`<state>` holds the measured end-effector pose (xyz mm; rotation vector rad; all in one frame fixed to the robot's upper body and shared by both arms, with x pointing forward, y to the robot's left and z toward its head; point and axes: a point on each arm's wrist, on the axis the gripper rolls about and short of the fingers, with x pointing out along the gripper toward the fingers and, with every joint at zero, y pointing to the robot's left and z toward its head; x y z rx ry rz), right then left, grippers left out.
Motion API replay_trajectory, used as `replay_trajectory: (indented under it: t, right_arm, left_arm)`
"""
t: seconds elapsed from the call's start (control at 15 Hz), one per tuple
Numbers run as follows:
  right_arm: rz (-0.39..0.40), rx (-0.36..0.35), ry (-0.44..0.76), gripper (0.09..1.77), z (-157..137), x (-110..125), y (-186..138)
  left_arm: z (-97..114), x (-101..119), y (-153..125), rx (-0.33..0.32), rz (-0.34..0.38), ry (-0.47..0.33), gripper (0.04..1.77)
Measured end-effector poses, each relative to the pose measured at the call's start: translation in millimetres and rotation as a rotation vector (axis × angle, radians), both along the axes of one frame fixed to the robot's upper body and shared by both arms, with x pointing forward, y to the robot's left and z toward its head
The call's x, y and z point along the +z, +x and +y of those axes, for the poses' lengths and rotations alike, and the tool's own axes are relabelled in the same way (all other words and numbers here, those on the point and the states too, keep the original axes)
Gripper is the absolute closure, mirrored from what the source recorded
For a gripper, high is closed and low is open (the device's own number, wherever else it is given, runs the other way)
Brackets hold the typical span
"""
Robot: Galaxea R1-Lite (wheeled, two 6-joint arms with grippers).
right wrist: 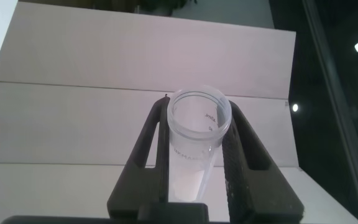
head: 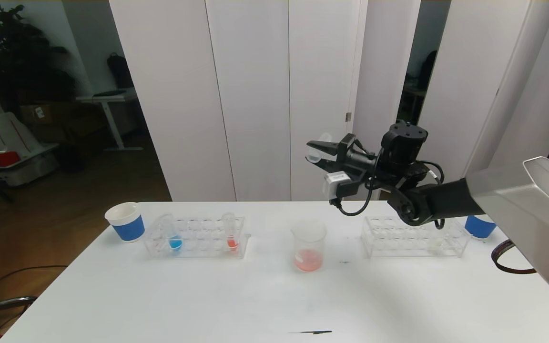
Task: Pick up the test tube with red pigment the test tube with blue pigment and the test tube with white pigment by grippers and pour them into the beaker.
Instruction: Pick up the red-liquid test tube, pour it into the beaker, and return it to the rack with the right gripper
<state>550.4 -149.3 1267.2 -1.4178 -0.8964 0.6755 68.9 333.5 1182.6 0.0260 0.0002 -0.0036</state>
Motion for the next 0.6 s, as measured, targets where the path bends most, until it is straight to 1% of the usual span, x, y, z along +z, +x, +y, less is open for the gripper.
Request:
replay_trajectory:
  t: [0.2,0.33,0.47,0.6]
  right_arm:
    - [0.087,-0.167,0.134,1.29,1,20,-6]
    - [0.157,-0.267,0.253,1.29,0,32,-9]
    - [0.227,-0.333,0.391,1.29,0,39,-13]
    - [0.260,-0.422,0.538,1.29,-3,41,-16]
  left_arm:
    - [0,0,0,0.000,0.000,0.000,0.07]
    - [0,0,0,0.000,0.000,0.000,0.07]
    - [0,0,0,0.000,0.000,0.000,0.07]
    - [0,0,0,0.000,0.000,0.000,0.07]
